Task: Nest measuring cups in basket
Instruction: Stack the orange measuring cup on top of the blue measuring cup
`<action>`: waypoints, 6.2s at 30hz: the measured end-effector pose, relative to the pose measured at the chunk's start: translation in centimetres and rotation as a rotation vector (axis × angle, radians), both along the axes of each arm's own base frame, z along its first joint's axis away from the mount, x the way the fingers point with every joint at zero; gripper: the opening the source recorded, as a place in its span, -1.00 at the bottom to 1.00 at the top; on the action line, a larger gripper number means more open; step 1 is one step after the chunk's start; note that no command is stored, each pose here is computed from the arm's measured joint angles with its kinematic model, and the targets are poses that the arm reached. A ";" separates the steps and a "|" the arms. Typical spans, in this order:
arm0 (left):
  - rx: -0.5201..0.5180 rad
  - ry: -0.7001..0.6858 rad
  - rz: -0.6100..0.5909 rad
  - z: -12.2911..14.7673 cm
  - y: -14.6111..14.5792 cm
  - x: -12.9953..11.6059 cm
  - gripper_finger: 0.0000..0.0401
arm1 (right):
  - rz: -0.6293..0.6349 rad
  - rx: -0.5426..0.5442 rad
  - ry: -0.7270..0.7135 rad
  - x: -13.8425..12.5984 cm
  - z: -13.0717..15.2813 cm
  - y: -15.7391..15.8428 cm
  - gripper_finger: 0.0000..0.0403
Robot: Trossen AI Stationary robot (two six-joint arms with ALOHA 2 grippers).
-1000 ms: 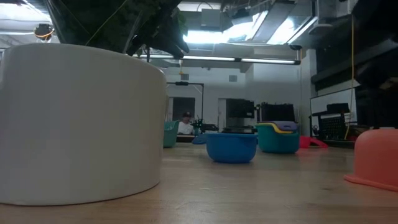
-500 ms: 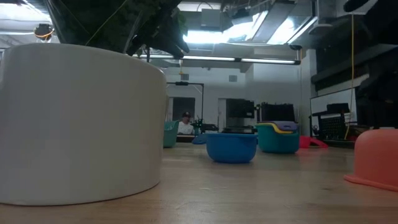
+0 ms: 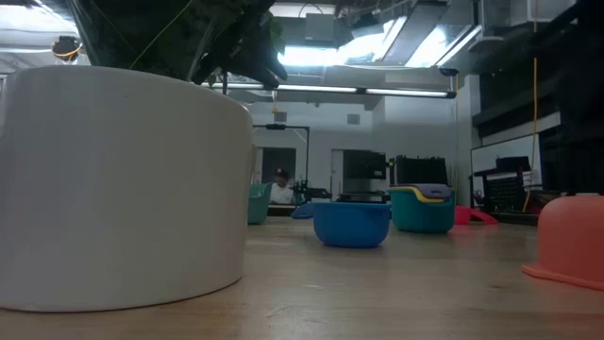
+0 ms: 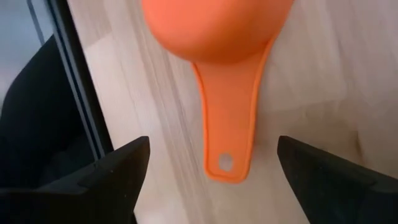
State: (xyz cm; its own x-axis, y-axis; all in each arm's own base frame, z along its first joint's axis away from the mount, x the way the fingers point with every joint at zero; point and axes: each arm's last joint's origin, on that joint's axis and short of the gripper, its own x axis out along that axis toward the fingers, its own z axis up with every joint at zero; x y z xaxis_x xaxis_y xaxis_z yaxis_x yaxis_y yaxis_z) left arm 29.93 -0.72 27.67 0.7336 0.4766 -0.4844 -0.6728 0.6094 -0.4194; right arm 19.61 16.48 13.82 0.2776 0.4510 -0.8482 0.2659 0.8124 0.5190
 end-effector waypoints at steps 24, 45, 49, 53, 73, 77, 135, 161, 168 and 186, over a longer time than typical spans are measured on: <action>0.000 0.000 0.000 0.0 0.0 0.0 -0.66 | -0.009 -0.108 -0.060 -1.8 -0.7 2.2 0.77; 0.000 0.000 0.000 0.0 0.0 0.0 -0.66 | 0.016 -0.190 -0.077 -2.2 -1.5 2.4 0.26; 0.000 0.000 0.000 0.0 0.0 0.0 -0.66 | 0.034 -0.204 -0.082 -2.2 -1.6 2.4 0.12; 0.000 0.000 0.000 0.0 0.0 0.0 -0.66 | 0.028 -0.206 -0.081 -2.2 -1.6 2.3 0.04; 0.000 0.000 0.000 0.0 0.0 0.0 -0.66 | 0.021 -0.207 -0.078 -2.2 -1.6 2.3 -0.21; 0.000 0.001 0.000 0.0 0.0 0.0 -0.66 | 0.010 -0.201 -0.074 -2.2 -1.6 2.3 -0.21; -0.121 -0.193 -0.374 -0.2 -4.4 2.9 -0.66 | -0.013 -0.202 -0.096 -2.0 -1.6 2.3 -0.99; -0.168 -0.319 -0.572 -7.8 -11.9 7.3 -0.60 | -0.125 -0.299 -0.177 -0.9 -1.5 1.1 -0.99; -0.230 -0.216 -0.502 -8.9 -10.8 7.3 -0.35 | -0.140 -0.317 -0.186 -0.7 -1.8 1.1 -1.00; -0.628 -0.034 -0.435 -10.7 -9.7 6.7 -0.32 | -0.185 -0.319 -0.226 0.5 -2.8 1.1 -1.00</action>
